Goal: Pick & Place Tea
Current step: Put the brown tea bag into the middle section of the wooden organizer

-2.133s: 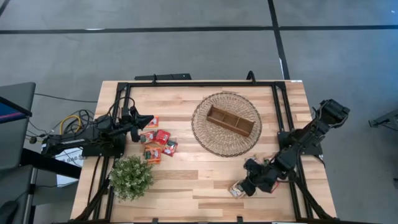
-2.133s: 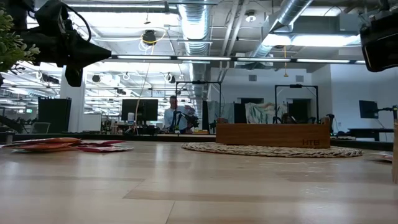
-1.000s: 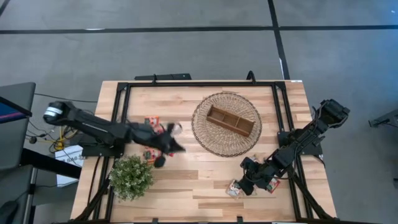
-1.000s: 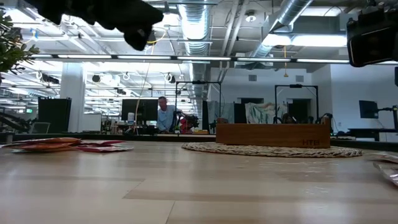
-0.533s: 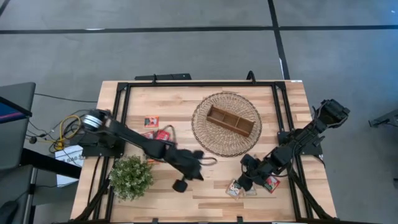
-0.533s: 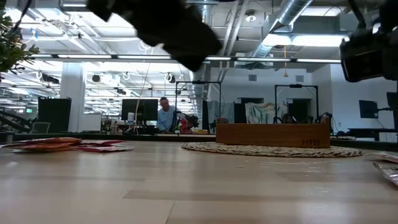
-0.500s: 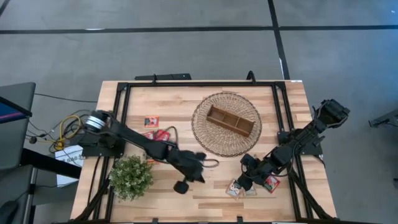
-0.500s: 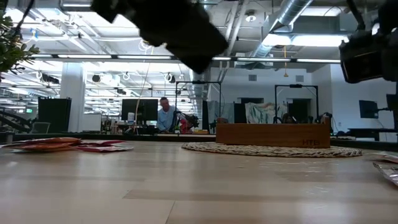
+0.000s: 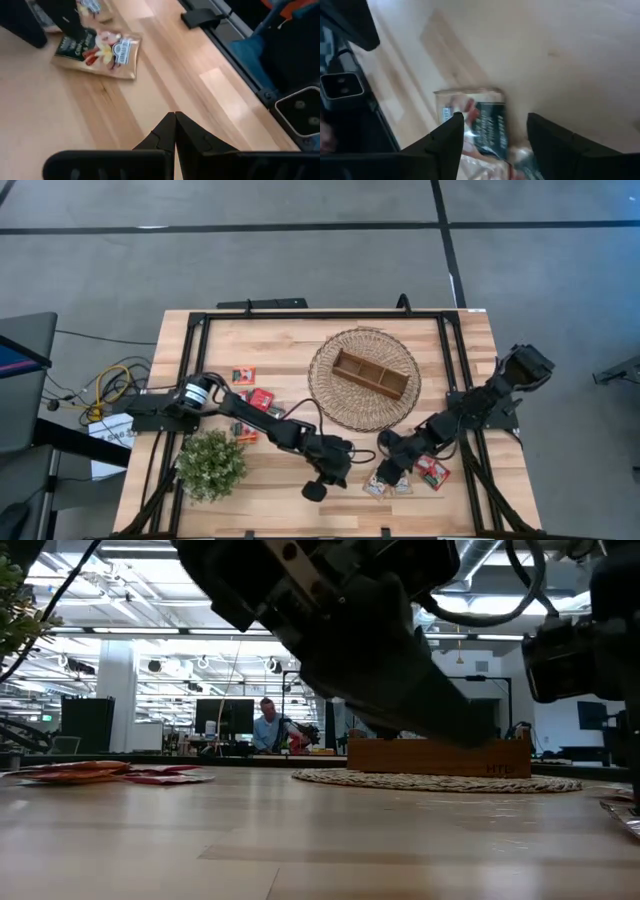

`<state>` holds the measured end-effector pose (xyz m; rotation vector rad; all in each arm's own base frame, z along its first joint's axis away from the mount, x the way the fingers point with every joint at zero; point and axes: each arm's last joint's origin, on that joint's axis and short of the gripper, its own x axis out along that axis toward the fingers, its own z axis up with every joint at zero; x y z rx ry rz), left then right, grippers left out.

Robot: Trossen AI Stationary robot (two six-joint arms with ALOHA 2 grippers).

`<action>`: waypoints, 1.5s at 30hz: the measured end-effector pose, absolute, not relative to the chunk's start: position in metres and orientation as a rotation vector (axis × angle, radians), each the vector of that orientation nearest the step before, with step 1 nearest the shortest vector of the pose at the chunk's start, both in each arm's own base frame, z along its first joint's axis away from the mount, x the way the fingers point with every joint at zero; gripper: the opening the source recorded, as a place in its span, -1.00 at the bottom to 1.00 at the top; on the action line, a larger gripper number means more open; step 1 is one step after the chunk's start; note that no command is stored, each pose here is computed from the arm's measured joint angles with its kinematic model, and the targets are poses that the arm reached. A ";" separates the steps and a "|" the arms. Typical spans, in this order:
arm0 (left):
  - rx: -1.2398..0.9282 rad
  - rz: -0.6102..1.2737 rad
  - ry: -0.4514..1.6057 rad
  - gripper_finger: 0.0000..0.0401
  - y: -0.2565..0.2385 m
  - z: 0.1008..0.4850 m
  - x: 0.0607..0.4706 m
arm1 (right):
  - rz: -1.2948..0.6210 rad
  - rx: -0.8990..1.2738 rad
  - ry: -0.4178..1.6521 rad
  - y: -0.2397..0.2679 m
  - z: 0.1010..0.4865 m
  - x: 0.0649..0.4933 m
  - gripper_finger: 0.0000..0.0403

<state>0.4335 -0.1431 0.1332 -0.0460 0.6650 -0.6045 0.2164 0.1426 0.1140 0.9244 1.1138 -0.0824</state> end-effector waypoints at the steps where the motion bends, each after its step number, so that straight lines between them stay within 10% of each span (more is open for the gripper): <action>1: -0.048 -0.599 0.664 -1.00 -0.142 0.133 0.434 | -0.059 0.926 1.114 0.144 0.112 0.218 0.00; 13: -0.068 -0.553 0.672 -1.00 -0.135 0.133 0.436 | 0.032 0.857 1.109 0.148 0.108 0.229 -0.24; 23: -0.059 -0.482 0.687 -1.00 -0.133 0.131 0.436 | 0.059 0.740 1.089 0.148 0.106 0.227 -0.94; 35: -0.103 -0.377 0.702 -0.98 -0.119 0.130 0.440 | 0.041 0.723 0.941 0.153 0.115 0.230 -1.00; 45: -0.139 -0.367 0.619 -0.29 -0.120 0.137 0.445 | -0.009 0.677 0.863 0.155 0.131 0.220 -1.00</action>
